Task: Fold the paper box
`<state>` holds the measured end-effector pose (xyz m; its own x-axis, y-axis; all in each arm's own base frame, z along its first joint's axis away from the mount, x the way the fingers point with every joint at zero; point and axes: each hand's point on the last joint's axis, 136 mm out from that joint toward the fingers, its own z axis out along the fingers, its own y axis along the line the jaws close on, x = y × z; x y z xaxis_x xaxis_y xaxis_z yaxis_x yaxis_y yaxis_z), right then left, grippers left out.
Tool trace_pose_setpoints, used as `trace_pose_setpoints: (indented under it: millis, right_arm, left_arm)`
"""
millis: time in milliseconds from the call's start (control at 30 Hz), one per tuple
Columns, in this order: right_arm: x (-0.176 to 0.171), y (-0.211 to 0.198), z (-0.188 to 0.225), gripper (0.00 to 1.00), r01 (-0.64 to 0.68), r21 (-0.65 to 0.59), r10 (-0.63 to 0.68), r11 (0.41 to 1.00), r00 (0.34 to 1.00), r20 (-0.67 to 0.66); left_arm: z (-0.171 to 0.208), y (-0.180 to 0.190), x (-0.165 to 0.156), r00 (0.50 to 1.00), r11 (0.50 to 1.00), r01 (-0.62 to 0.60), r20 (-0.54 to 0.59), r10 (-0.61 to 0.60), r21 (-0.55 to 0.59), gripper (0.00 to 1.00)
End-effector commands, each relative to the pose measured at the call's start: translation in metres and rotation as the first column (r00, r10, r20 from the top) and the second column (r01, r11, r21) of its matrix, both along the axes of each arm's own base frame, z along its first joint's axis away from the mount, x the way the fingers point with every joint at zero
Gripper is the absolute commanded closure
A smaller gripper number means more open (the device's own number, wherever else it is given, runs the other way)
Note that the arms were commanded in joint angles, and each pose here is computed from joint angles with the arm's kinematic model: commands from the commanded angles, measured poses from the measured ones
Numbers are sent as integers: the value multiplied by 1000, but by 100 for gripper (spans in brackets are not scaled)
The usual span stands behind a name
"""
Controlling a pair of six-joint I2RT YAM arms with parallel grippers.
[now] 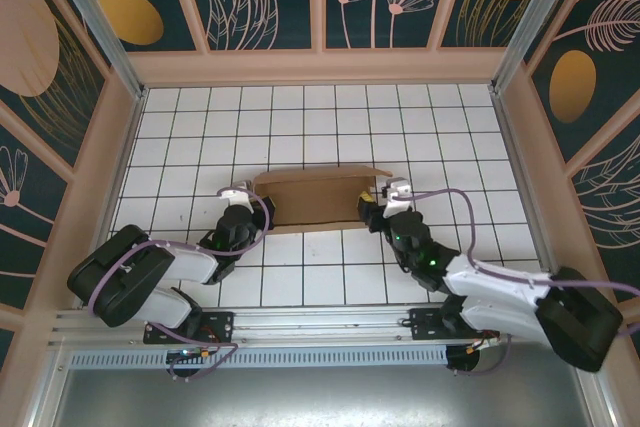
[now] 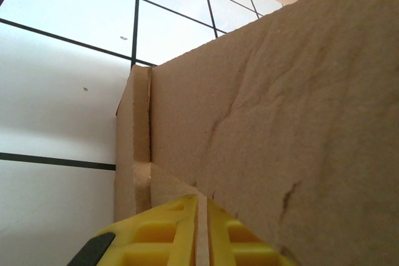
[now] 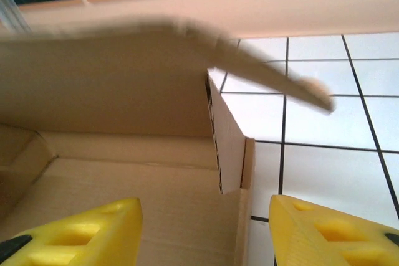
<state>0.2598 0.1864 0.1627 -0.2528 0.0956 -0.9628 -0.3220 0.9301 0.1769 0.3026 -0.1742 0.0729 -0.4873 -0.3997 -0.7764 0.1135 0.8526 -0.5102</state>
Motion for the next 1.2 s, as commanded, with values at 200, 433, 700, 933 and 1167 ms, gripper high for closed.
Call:
trace_pose_setpoints:
  millis: [200,433,700,933,1167]
  right_arm:
    - [-46,-20,59,58,-139,99,135,985,990,47]
    - [-41,-7,145,75,-177,42,171,983,979,110]
    - [5,59,166,84,-242,13,243,970,970,-29]
    - [63,76,114,84,-169,81,187,982,914,-360]
    - [73,75,60,84,-140,21,132,990,860,-493]
  left_arm:
    - [-21,7,-8,996,998,-3,-86,8,65,86]
    - [-14,4,-8,997,998,15,-75,-11,59,84]
    - [-11,-1,-8,997,998,40,-69,-36,58,82]
    - [5,-24,-1,990,988,139,-28,-138,62,73]
    - [13,-16,-10,994,994,106,-28,-106,-23,1]
